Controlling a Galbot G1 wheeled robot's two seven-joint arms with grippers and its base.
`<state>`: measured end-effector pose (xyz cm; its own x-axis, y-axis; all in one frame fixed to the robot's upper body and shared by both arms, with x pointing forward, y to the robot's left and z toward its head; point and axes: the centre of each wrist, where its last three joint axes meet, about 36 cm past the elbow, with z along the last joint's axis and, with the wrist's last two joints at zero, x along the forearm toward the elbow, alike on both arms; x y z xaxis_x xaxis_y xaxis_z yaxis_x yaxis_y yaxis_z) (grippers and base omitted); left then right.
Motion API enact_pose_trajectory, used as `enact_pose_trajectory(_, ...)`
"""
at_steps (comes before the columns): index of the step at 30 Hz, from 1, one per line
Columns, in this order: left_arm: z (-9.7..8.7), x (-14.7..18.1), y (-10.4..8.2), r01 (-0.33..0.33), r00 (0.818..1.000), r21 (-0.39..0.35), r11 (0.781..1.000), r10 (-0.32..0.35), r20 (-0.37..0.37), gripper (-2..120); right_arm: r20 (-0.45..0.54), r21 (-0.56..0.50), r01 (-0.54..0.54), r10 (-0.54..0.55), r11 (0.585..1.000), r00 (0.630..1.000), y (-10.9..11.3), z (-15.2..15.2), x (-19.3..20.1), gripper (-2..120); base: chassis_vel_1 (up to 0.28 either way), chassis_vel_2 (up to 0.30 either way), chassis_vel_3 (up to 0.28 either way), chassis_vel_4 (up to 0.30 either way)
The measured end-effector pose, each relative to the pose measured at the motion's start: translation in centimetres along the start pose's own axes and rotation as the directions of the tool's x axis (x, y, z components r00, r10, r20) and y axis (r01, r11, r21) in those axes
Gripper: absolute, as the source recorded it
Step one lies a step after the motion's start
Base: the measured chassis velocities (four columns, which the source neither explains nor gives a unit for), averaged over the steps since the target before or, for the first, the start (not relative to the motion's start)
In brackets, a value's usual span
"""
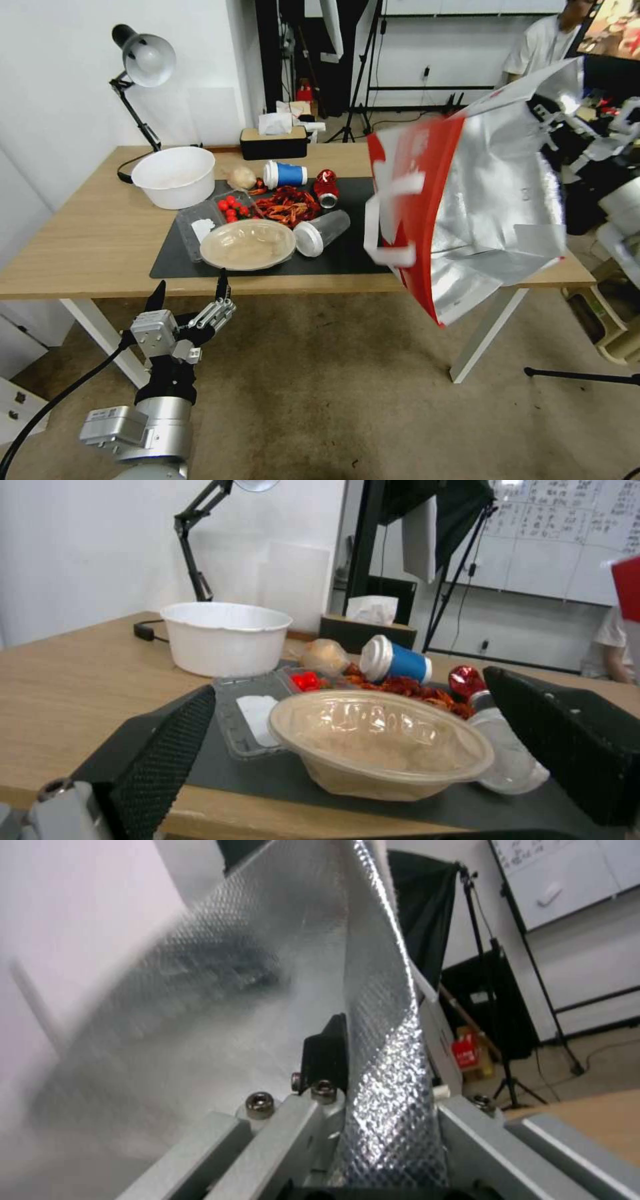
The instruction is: Pick up the food delivery bag from the floor and place it on the table.
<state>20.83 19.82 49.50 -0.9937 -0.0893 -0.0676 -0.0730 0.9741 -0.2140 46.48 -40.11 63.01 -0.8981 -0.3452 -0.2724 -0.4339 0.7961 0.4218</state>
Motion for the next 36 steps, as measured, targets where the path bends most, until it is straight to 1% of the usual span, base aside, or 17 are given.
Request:
enact_pose_trajectory(2, 0.1, 0.2, 0.0, 0.005, 1.000, -0.005, 1.000, -0.005, 0.006, 100, 0.015, 0.004, -0.016, 0.016, 1.000, 1.000, -0.7, 0.3, -1.3, 0, 0.000, 0.000, 0.000, 0.000)
enact_pose_trajectory(5, 0.1, 0.3, 0.1, 0.011, 1.000, -0.010, 1.000, -0.011, 0.011, 100, 0.027, 0.017, -0.026, 0.025, 1.000, 0.999, -1.0, 0.1, -1.9, 0, 0.000, 0.000, 0.000, 0.000)
enact_pose_trajectory(10, 0.0, 0.4, 0.2, 0.014, 1.000, -0.015, 1.000, -0.014, 0.016, 100, 0.020, 0.037, -0.044, 0.043, 0.998, 0.999, -1.5, -0.3, -1.9, 0, 0.000, 0.000, 0.000, 0.000)
enact_pose_trajectory(13, 0.0, 0.4, 0.2, 0.016, 1.000, -0.016, 1.000, -0.015, 0.017, 100, 0.015, 0.037, -0.073, 0.073, 0.997, 0.997, -2.3, -0.3, -1.8, 0, 0.000, 0.000, 0.000, 0.000)
enact_pose_trajectory(18, 0.0, 0.4, 0.2, 0.015, 1.000, -0.018, 1.000, -0.014, 0.015, 100, 0.010, 0.028, -0.104, 0.104, 0.994, 0.995, -2.6, -0.2, -1.7, 0, 0.000, 0.000, 0.000, 0.000)
enact_pose_trajectory(22, 0.0, 0.4, 0.2, 0.010, 1.000, -0.021, 1.000, -0.010, 0.015, 100, -0.022, 0.020, -0.148, 0.148, 0.989, 0.989, -2.6, -0.3, -1.7, 0, 0.000, 0.000, 0.000, 0.000)
enact_pose_trajectory(24, 0.0, 0.4, 0.3, 0.008, 1.000, -0.023, 1.000, -0.008, 0.015, 100, -0.025, 0.020, -0.169, 0.169, 0.985, 0.985, -2.4, -0.4, -1.8, 6, 0.000, 0.000, 0.000, 0.000)
enact_pose_trajectory(25, 0.0, 0.4, 0.3, 0.008, 1.000, -0.023, 1.000, -0.007, 0.014, 100, -0.020, 0.025, -0.175, 0.176, 0.984, 0.984, -2.4, -0.5, -1.9, 13, 0.000, 0.000, 0.000, 0.000)
enact_pose_trajectory(26, 0.0, 0.4, 0.3, 0.008, 1.000, -0.023, 1.000, -0.007, 0.014, 100, -0.020, 0.025, -0.175, 0.176, 0.984, 0.984, -2.4, -0.5, -1.9, 13, 0.000, 0.000, 0.000, 0.000)
enact_pose_trajectory(27, 0.0, 0.4, 0.3, 0.007, 1.000, -0.023, 1.000, -0.007, 0.014, 100, -0.018, 0.029, -0.179, 0.180, 0.983, 0.984, -2.3, -0.6, -2.0, 15, 0.000, 0.000, 0.000, 0.000)
enact_pose_trajectory(30, 0.0, 0.4, 0.3, 0.003, 1.000, -0.022, 1.000, -0.003, 0.013, 100, -0.011, 0.040, -0.192, 0.193, 0.981, 0.981, -2.2, -0.7, -2.3, 31, 0.000, 0.000, 0.000, 0.000)
enact_pose_trajectory(31, 0.0, 0.4, 0.3, 0.003, 1.000, -0.022, 1.000, -0.003, 0.013, 100, -0.011, 0.040, -0.192, 0.193, 0.981, 0.981, -2.2, -0.7, -2.3, 31, 0.000, 0.000, 0.000, 0.000)
enact_pose_trajectory(32, 0.0, 0.3, 0.3, 0.002, 1.000, -0.022, 1.000, -0.002, 0.013, 100, -0.010, 0.049, -0.195, 0.195, 0.980, 0.981, -2.2, -0.7, -2.3, 34, 0.000, 0.000, 0.000, 0.000)
enact_pose_trajectory(33, 0.0, 0.3, 0.3, 0.001, 1.000, -0.021, 1.000, 0.000, 0.014, 100, -0.009, 0.056, -0.197, 0.198, 0.979, 0.980, -2.2, -0.7, -2.4, 41, 0.000, 0.000, 0.000, 0.000)
enact_pose_trajectory(34, 0.0, 0.3, 0.3, 0.000, 1.000, -0.021, 1.000, 0.001, 0.014, 100, -0.006, 0.064, -0.199, 0.200, 0.978, 0.980, -2.2, -0.6, -2.4, 44, 0.000, 0.000, 0.000, 0.000)
enact_pose_trajectory(35, 0.0, 0.3, 0.3, 0.000, 1.000, -0.021, 1.000, 0.001, 0.014, 100, -0.006, 0.064, -0.199, 0.200, 0.978, 0.980, -2.2, -0.6, -2.4, 44, 0.000, 0.000, 0.000, 0.000)
enact_pose_trajectory(36, 0.0, 0.3, 0.3, -0.001, 1.000, -0.021, 1.000, 0.001, 0.014, 100, -0.001, 0.075, -0.201, 0.201, 0.977, 0.980, -2.2, -0.6, -2.3, 48, 0.000, 0.000, 0.000, 0.000)
